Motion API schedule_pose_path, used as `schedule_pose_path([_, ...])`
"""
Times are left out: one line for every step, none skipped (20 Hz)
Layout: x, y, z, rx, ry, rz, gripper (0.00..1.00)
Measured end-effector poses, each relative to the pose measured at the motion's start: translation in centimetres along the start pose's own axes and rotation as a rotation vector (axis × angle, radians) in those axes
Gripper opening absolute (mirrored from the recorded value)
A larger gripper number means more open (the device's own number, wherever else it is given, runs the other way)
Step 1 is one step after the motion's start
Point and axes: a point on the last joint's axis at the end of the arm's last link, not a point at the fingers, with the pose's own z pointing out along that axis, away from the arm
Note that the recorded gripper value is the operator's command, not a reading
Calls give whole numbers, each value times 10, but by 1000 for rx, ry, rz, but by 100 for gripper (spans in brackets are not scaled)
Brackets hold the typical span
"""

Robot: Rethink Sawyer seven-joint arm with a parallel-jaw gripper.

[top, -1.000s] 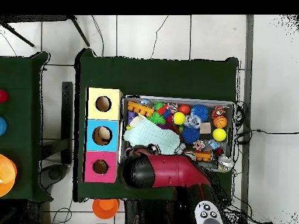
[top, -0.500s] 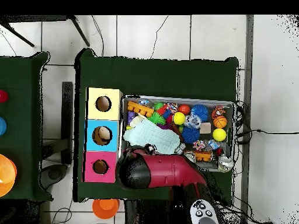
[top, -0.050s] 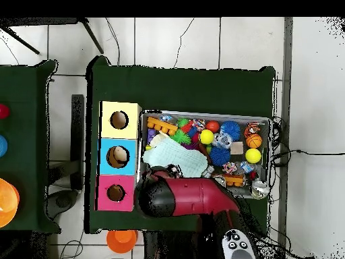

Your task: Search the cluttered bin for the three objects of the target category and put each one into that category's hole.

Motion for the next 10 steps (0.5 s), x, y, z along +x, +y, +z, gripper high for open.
schedule_pose_path([-1, -1, 0, 0, -3, 1, 100])
schedule_pose_path([-1, -3, 0, 0, -9, 5, 100])
schedule_pose_path([-1, -4, 0, 1, -11, 6, 100])
schedule_pose_path([-1, -5, 0, 1, -12, 6, 100])
schedule_pose_path([-1, -6, 1, 2, -12, 6, 100])
schedule_pose_path([0, -11, 1, 2, -16, 5, 100])
schedule_pose_path([1, -13, 2, 2, -17, 5, 100])
schedule_pose_path([1, -15, 2, 2, -19, 5, 100])
schedule_pose_path([2, -18, 3, 1, -21, 4, 100])
schedule_pose_path([4, -25, 4, 1, -24, 7, 100])
